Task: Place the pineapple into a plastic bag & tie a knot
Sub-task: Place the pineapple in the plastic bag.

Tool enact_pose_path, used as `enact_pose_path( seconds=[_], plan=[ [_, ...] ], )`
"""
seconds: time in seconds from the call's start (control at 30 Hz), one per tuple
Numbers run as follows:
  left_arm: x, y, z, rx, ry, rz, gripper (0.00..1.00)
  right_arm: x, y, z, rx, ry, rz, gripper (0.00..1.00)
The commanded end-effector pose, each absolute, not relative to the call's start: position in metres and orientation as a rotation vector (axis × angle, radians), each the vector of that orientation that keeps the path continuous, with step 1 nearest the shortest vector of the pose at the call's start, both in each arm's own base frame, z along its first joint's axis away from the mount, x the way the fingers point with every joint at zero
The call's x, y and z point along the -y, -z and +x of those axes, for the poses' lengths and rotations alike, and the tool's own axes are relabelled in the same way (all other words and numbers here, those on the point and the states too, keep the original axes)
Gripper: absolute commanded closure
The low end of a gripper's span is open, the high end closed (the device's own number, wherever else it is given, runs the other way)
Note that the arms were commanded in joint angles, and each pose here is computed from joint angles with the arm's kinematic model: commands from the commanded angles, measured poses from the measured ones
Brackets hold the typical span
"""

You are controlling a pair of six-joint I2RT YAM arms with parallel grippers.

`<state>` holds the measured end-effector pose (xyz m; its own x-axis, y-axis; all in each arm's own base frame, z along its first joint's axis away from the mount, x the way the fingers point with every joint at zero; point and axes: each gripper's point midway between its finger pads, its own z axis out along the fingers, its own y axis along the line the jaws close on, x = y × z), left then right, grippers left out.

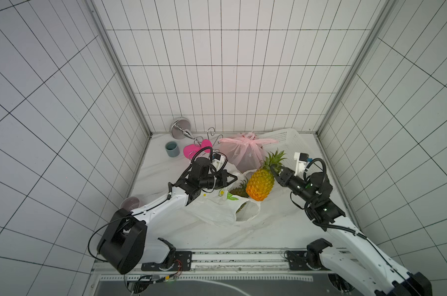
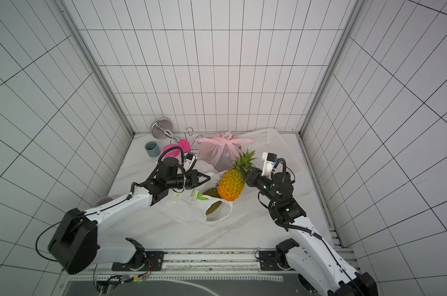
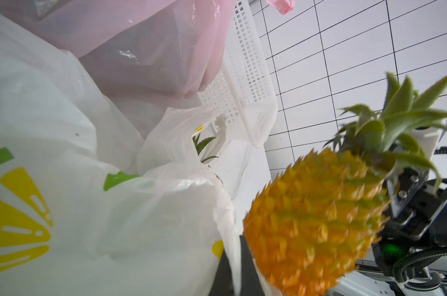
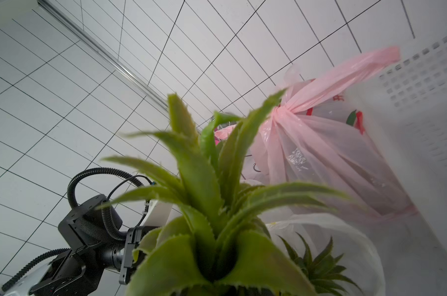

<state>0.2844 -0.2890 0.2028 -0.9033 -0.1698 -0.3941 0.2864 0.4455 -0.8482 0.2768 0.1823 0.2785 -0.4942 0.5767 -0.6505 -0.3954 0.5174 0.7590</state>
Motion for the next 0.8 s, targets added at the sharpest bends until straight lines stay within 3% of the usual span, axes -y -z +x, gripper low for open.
enact_pose_path(
  seconds=[0.0,0.27,0.5,0.77],
  plan=[
    [0.289,-0.215,0.282,-2.239,1.456,0.110,1.00,-0.172,-0.295,0.273,-1.516,-1.237,0.366,1.00],
    [0.288,-0.220,0.271,-2.221,1.460,0.101,1.00,-0.185,-0.271,0.259,-1.439,-1.230,0.500,1.00],
    [0.289,-0.214,0.263,-2.238,1.452,0.112,1.00,-0.170,-0.291,0.266,-1.304,-1.172,0.550,1.00],
    [0.282,-0.216,0.274,-2.241,1.380,0.054,1.00,-0.213,-0.285,0.270,-1.314,-1.282,0.536,1.00]
  ],
)
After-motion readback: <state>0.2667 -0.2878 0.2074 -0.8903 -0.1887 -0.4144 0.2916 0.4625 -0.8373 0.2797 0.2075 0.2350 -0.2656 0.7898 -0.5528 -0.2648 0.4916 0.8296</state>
